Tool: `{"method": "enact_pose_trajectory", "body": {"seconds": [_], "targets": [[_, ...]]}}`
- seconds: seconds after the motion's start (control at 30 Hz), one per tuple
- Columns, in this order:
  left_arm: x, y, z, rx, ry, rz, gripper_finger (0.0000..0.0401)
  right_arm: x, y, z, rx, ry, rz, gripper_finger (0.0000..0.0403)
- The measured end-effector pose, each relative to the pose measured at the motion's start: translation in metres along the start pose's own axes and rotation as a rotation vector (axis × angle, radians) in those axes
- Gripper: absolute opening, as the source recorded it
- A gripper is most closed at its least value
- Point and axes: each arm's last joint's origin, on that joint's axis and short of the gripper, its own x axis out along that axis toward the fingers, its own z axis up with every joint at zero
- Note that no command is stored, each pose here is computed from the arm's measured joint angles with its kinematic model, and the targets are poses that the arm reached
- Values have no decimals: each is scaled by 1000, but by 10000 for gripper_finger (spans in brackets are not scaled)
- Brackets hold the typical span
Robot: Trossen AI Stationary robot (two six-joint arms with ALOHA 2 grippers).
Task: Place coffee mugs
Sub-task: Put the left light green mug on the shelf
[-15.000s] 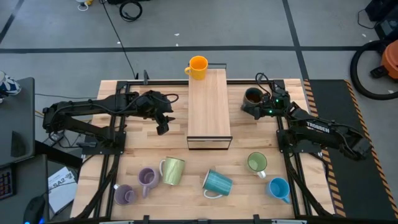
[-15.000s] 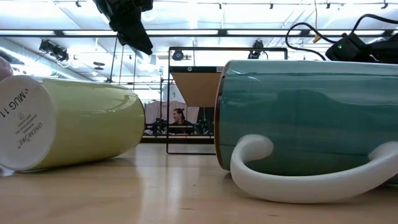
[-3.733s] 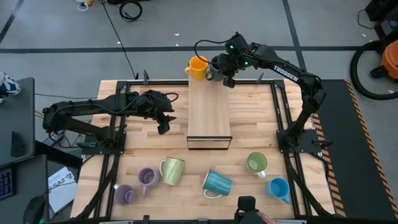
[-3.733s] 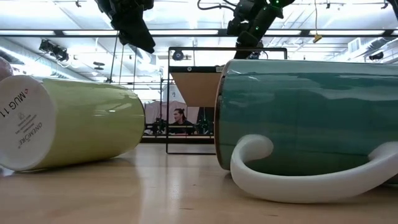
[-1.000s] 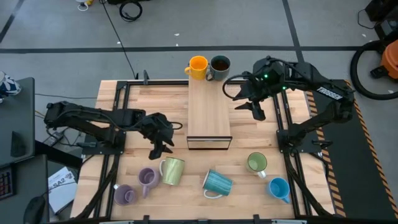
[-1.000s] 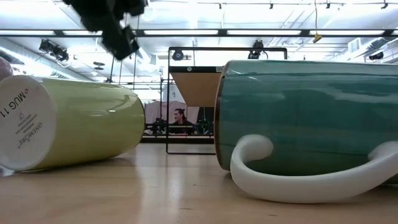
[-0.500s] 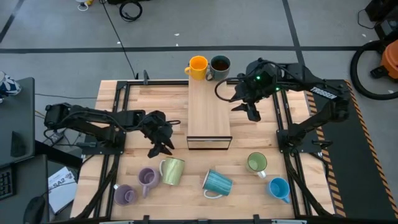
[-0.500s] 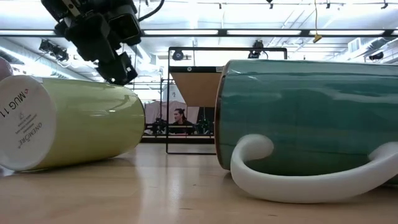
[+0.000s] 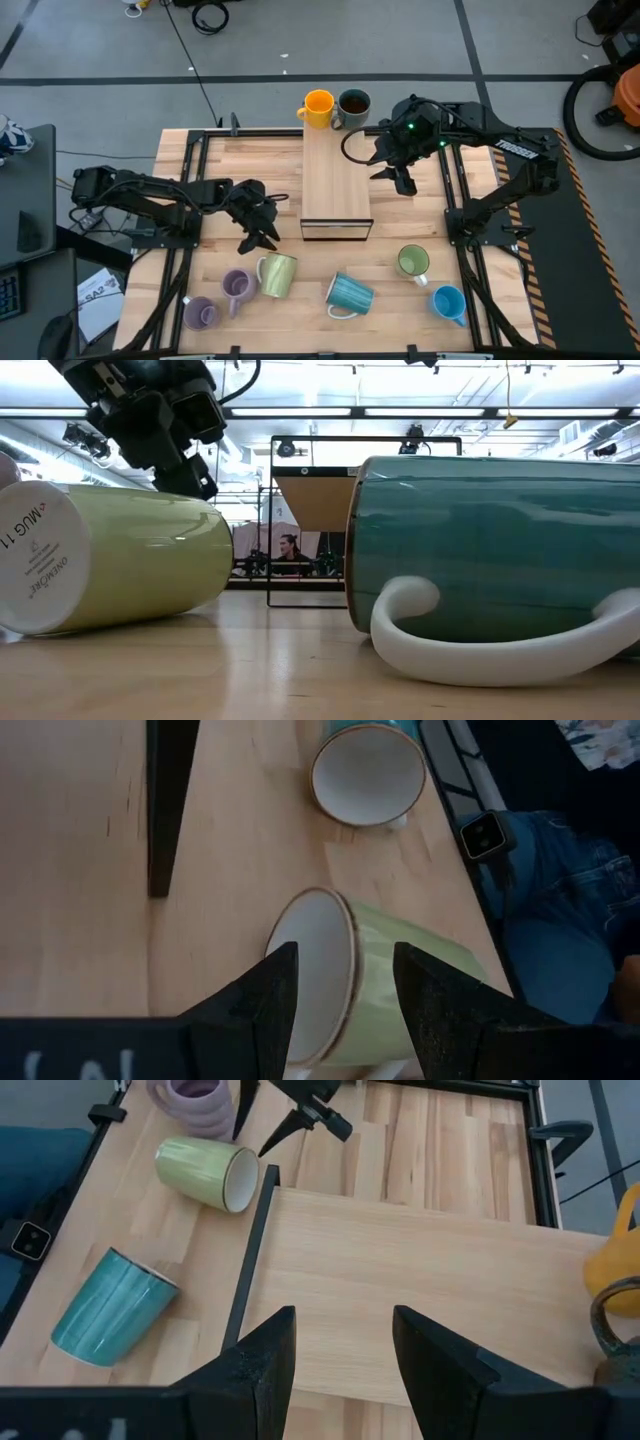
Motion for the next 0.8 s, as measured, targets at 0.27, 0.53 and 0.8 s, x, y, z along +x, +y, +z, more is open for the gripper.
{"method": "enact_pose_trajectory", "body": {"seconds": [0.27, 0.53, 0.8], "targets": [[18, 9, -1, -42, 26, -84, 172, 0, 0, 0, 0, 0, 0, 174], [34, 17, -9, -105, 94, -156, 172, 0, 0, 0, -3, 0, 1, 174], [43, 21, -15, -137, 144, -250, 172, 0, 0, 0, -3, 0, 1, 174]]}}
